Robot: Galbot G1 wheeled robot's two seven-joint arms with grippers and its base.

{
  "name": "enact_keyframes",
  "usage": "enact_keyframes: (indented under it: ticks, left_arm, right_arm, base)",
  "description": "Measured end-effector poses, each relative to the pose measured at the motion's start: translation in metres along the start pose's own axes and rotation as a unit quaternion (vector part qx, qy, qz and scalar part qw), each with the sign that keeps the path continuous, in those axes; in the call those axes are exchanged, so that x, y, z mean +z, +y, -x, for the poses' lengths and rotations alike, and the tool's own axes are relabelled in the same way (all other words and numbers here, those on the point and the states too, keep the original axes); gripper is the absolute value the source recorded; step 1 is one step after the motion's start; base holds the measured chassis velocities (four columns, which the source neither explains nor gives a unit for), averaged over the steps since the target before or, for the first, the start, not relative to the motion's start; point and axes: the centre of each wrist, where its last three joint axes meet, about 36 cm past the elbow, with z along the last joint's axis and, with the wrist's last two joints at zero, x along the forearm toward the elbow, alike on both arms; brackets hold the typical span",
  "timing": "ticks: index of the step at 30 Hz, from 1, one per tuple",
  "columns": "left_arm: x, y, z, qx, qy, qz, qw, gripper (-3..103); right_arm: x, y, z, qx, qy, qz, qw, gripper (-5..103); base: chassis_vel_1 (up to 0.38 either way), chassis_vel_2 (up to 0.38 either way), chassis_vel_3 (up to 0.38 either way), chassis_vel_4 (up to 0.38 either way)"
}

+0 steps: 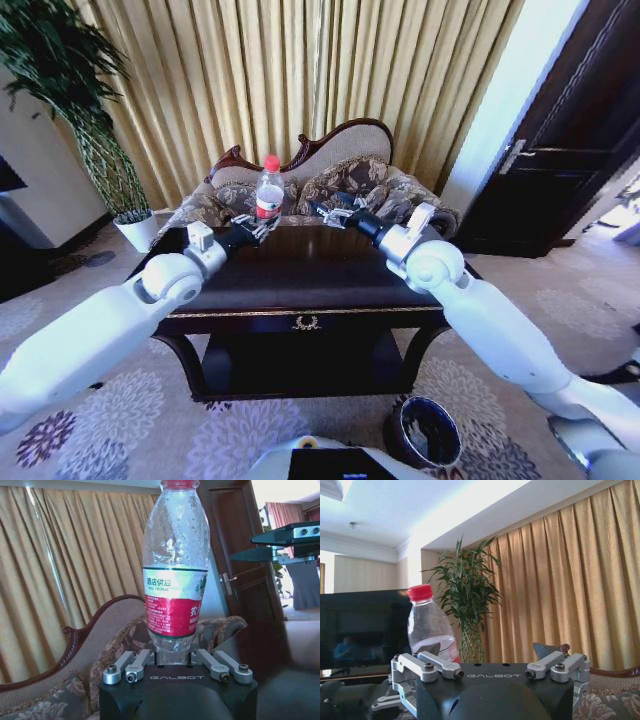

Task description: Move to the front of the table and place the trash on the table into the trash bin.

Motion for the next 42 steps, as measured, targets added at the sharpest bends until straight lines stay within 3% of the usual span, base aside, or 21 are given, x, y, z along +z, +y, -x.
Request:
enact_keyframes:
  ticks: [13, 32, 42]
  left_arm:
    - [-0.008, -0.013, 0.010, 0.023, 0.005, -0.008, 0.9997, 26]
    - [-0.008, -0.036, 0.026, 0.053, 0.005, -0.014, 0.9985, 26]
    - [-0.001, -0.050, 0.032, 0.067, 0.011, -0.023, 0.9974, 26]
  right_arm:
    - [0.006, 0.022, 0.007, -0.039, 0.018, -0.004, 0.999, 100]
    - [0.007, 0.020, 0.018, -0.038, 0.020, -0.007, 0.999, 103]
    - [0.004, 0.019, 0.016, -0.025, 0.017, -0.008, 1.000, 68]
  base:
    - [0.000, 0.000, 0.000, 0.000]
    - [0.000, 0.000, 0.000, 0.000]
    - [0.000, 0.000, 0.000, 0.000]
